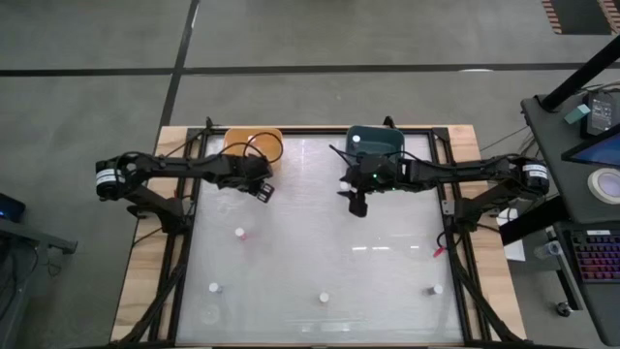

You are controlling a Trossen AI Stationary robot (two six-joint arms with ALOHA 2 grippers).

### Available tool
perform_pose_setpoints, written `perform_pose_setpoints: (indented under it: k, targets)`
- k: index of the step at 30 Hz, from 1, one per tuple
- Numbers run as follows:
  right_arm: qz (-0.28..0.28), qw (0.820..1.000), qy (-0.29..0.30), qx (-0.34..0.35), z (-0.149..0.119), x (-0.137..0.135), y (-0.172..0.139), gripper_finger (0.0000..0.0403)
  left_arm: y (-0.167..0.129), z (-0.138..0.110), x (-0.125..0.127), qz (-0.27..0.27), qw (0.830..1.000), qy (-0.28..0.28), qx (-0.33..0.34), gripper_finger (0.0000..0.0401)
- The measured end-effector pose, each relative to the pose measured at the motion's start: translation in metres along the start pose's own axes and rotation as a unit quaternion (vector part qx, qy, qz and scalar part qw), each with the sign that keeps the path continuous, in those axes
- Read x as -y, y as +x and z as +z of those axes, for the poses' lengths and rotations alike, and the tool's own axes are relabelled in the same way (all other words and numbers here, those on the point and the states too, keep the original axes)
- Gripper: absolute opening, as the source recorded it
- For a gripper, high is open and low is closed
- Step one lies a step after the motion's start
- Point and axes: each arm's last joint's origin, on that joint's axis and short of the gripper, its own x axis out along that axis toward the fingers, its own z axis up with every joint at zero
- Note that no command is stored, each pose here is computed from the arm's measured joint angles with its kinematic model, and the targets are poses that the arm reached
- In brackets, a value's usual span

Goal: Pick and place medicine bottles into bin by pill shape (circle, oval)
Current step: Put the top pink tablet bottle into the yellow bin

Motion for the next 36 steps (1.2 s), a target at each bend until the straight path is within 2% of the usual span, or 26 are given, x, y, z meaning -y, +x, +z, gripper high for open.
perform_pose_setpoints:
  k: [10, 18, 26, 36]
  targets:
    - [0.035, 0.998, -0.045, -0.003, -0.010, -0.003, 0.001, 0.0194, -0.038, 0.016, 0.020, -0.053, 0.997, 0.051, -0.008, 0.0093]
    - [0.036, 0.995, -0.070, 0.066, -0.022, -0.004, -0.016, 0.0194, -0.068, 0.029, 0.029, -0.072, 0.995, 0.063, 0.005, 0.0094]
    - [0.033, 0.982, -0.091, 0.165, -0.033, -0.006, -0.048, 0.0194, -0.090, 0.042, 0.032, -0.089, 0.994, 0.059, 0.027, 0.0095]
    - [0.027, 0.974, -0.080, 0.208, -0.048, -0.007, -0.066, 0.0194, -0.132, 0.070, 0.029, -0.113, 0.985, 0.107, 0.078, 0.0095]
